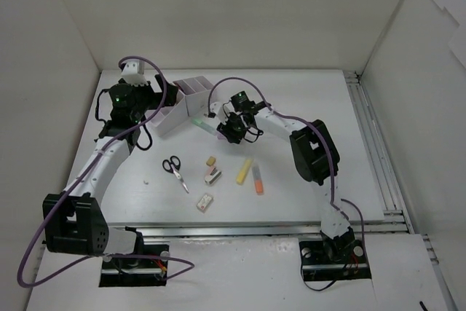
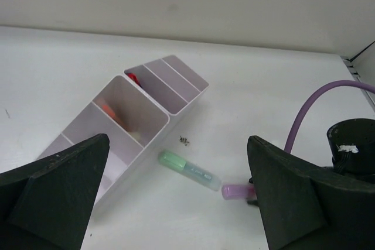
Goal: Sort the stationery into containers
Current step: Pick up the stationery from the center of the board.
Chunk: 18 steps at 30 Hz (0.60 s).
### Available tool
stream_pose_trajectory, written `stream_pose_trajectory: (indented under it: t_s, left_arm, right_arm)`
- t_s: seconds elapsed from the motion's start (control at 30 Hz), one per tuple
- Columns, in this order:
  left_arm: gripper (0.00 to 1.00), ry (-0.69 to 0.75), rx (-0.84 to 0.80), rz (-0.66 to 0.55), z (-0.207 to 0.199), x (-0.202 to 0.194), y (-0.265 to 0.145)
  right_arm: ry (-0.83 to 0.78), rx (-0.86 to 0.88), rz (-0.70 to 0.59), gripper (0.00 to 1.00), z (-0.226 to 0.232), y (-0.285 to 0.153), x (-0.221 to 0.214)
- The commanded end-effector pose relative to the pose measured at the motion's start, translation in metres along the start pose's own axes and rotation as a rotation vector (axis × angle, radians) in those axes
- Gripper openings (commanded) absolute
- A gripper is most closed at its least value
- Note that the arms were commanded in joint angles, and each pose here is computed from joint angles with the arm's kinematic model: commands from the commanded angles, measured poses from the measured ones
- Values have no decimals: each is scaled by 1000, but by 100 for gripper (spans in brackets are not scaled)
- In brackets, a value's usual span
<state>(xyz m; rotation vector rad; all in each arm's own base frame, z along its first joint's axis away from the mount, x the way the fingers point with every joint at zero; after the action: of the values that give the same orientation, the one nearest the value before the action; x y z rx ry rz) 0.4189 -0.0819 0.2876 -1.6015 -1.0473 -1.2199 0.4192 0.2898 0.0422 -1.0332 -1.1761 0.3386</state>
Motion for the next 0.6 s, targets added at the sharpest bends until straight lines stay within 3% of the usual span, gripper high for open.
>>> stream_pose_trajectory:
  t_s: [0.0, 0.13, 0.33, 0.43, 0.47, 0.57]
  left_arm:
    - [99, 45, 30, -79, -3, 33, -22]
    - [99, 33, -21, -43, -14, 24, -32]
    - [99, -5, -211, 2, -57, 9, -30]
    - [100, -39, -291, 47, -76, -5, -25]
    - [100, -45, -328, 43, -84, -8, -24]
    - [100, -90, -421, 31, -103, -13, -24]
  right_arm:
    - [-29, -17, 22, 26, -4, -13, 4]
    - [-70, -31, -24, 7, 7, -43, 19]
    - [-67, 8, -198, 1, 41, -99, 45]
    - [-19, 10, -354, 0, 59, -122, 57]
    - [-33, -6, -487, 0, 59, -134, 80]
    - [39, 38, -670, 0, 77, -159, 92]
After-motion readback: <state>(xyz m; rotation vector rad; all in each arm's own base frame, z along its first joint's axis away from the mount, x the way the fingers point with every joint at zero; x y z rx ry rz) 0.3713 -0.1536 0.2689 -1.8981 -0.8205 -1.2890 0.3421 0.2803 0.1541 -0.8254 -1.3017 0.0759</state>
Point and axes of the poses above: each gripper's point midway between its finger pads, its own y axis out along the fingers, its own z axis along the line the jaws close on, x = y × z, the point moved 3 cm from there along -y, back along the fingers, and after that the axes turned 9 degrees about y, right-handed, at the moved point
